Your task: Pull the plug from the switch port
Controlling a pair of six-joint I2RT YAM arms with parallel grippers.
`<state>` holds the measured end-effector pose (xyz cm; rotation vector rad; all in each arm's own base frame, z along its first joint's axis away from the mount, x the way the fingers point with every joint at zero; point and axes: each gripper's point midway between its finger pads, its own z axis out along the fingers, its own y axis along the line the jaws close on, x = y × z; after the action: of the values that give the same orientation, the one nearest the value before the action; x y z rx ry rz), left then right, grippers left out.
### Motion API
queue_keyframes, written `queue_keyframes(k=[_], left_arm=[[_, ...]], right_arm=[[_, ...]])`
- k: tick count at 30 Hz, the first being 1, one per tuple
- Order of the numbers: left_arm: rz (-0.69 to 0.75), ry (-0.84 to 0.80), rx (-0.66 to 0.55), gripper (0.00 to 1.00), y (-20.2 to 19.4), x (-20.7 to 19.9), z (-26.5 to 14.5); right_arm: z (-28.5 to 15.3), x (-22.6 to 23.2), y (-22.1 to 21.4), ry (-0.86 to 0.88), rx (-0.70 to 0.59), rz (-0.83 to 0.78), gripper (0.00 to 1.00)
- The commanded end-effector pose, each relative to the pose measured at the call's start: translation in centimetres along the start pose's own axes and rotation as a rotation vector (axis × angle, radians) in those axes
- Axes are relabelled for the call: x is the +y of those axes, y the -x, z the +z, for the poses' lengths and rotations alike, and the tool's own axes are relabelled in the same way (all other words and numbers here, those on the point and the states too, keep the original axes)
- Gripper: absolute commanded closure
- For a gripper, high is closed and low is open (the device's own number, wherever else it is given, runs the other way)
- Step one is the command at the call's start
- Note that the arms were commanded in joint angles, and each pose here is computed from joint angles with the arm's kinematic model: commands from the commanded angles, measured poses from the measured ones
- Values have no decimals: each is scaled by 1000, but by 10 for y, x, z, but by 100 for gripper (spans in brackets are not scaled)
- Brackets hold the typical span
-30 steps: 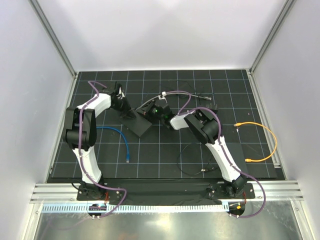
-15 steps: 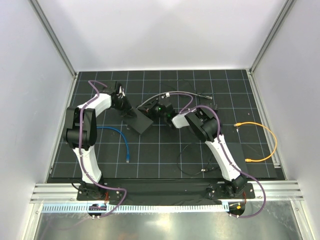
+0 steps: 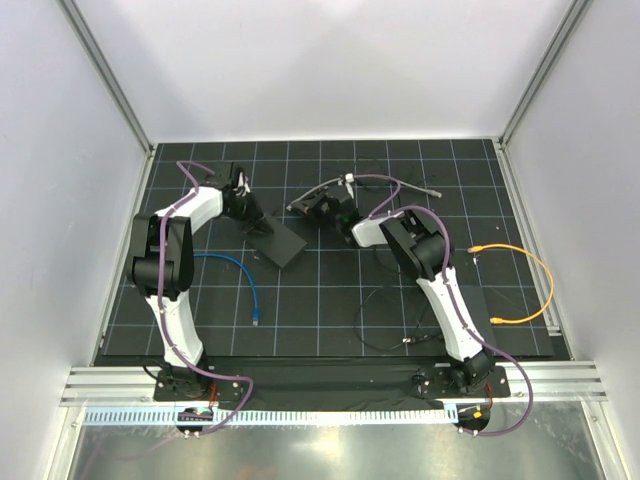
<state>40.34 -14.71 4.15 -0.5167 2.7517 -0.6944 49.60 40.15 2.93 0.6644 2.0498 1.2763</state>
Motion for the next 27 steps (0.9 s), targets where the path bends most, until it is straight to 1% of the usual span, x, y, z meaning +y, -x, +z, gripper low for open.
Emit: queue_keyframes(k=[1, 3, 4, 6, 7, 9, 10, 11, 12, 13, 14, 16, 17, 18, 19, 20, 22, 23, 24, 27], left_arm=[[-15, 250, 133, 80, -42, 69, 24], [-1, 235, 130, 79, -40, 65, 23], [8, 224, 127, 79, -38, 62, 21], [43, 203, 103, 77, -31, 53, 15], [53, 193, 94, 76, -29, 50, 12], [77, 165, 66, 73, -22, 40, 5], [97, 136, 36, 71, -16, 31, -2], [110, 113, 22, 66, -13, 24, -6], [121, 102, 5, 63, -10, 21, -11], [140, 75, -31, 60, -4, 11, -21], [150, 55, -41, 58, -3, 6, -25], [178, 2, -72, 54, 1, -8, -35], [192, -25, -92, 50, 2, -15, -45], [204, -51, -92, 48, 1, -21, -49], [210, -104, -77, 47, -2, -31, -55], [215, -152, -74, 46, -4, -43, -63], [212, -252, -45, 46, -10, -65, -75], [184, -280, -43, 46, -11, -72, -80], [188, -316, -58, 45, -11, -81, -90], [166, -422, -34, 44, -22, -104, -108]], right_arm=[[0, 9, 11, 42, -14, 98, 99], [-5, 15, 14, 32, -22, 45, 99], [-10, 26, 17, 46, -22, 25, 99], [-16, 36, 14, 54, 38, 4, 99], [-22, 49, 16, 65, 59, -13, 99], [-31, 61, 7, 73, 129, -74, 99], [-38, 61, 4, 54, 159, -78, 99], [-48, 70, 0, 64, 184, -89, 99], [-58, 74, -10, 78, 251, -103, 99], [-65, 79, -15, 90, 274, -109, 99], [-81, 82, -20, 94, 299, -112, 99], [-100, 79, -30, 83, 358, -142, 99], [-112, 71, -36, 67, 384, -151, 99], [-127, 84, -35, 93, 391, -179, 99], [-141, 82, -41, 90, 429, -210, 99], [-152, 68, -48, 63, 457, -219, 99], [-176, 67, -54, 53, 503, -267, 99], [-190, 57, -64, 46, 554, -264, 99], [-204, 63, -65, 63, 565, -277, 99], [-234, 46, -79, 43, 634, -300, 99]])
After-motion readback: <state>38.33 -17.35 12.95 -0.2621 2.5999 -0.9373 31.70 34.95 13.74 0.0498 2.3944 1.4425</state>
